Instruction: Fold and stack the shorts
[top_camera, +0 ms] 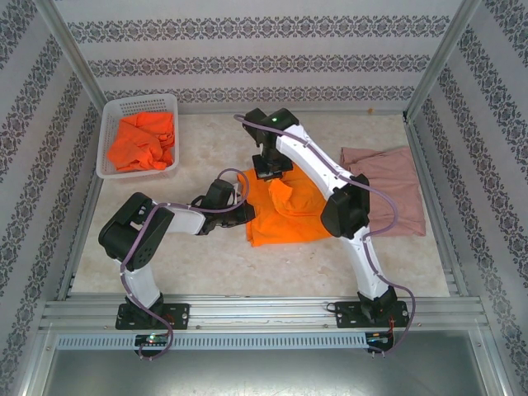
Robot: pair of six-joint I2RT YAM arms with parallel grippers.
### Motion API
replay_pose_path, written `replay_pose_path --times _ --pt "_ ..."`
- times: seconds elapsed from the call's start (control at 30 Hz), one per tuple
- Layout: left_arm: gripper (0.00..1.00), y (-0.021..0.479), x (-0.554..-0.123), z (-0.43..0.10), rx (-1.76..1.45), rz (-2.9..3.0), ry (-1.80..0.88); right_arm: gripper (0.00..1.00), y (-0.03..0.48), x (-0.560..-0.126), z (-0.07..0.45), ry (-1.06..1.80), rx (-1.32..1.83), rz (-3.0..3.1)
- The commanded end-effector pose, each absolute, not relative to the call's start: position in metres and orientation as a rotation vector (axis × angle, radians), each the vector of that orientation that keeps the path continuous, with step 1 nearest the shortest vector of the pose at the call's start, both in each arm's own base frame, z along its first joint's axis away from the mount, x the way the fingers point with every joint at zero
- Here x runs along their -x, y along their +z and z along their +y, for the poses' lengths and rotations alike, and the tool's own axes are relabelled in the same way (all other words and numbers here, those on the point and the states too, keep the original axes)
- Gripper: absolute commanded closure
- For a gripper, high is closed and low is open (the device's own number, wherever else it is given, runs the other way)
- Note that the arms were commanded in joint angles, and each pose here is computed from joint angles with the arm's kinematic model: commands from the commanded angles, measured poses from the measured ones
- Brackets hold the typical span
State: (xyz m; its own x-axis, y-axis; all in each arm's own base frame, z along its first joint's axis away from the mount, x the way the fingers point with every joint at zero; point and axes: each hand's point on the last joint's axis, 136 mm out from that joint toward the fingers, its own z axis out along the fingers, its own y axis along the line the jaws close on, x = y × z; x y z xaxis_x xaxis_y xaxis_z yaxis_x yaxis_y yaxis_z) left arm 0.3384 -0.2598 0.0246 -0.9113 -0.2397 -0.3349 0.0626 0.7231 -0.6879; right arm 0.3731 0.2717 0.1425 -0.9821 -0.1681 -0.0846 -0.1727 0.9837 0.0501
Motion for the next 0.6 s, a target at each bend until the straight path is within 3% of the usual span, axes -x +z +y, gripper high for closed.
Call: replay_pose_path --times 0.0,0.1,0.2,0.27,0.3,0.43,0.57 --pt "0.89 0.022 -0.334 -0.268 0.125 2.516 -1.065 0.96 0.134 -0.370 0.295 0.219 0.230 3.072" --pt "0.88 0.024 -0.334 -0.267 0.133 2.510 -1.066 0.89 0.124 -0.368 0.309 0.317 0.212 3.087" --pt "0.81 0.033 -0.337 -0.267 0.139 2.487 -1.072 0.68 0.116 -0.363 0.330 0.516 0.177 3.098" --pt "0.73 0.043 -0.339 -0.264 0.143 2.456 -1.063 0.54 0.119 -0.362 0.345 0.697 0.152 3.084" --pt "0.64 0.050 -0.339 -0.261 0.150 2.437 -1.055 0.46 0.125 -0.361 0.351 0.792 0.146 3.069" --pt "0.40 0.082 -0.335 -0.236 0.203 2.342 -0.987 0.26 0.178 -0.373 0.352 1.107 0.066 2.887" --pt "0.30 0.117 -0.328 -0.206 0.240 2.255 -0.916 0.09 0.236 -0.386 0.319 1.266 -0.062 2.613"
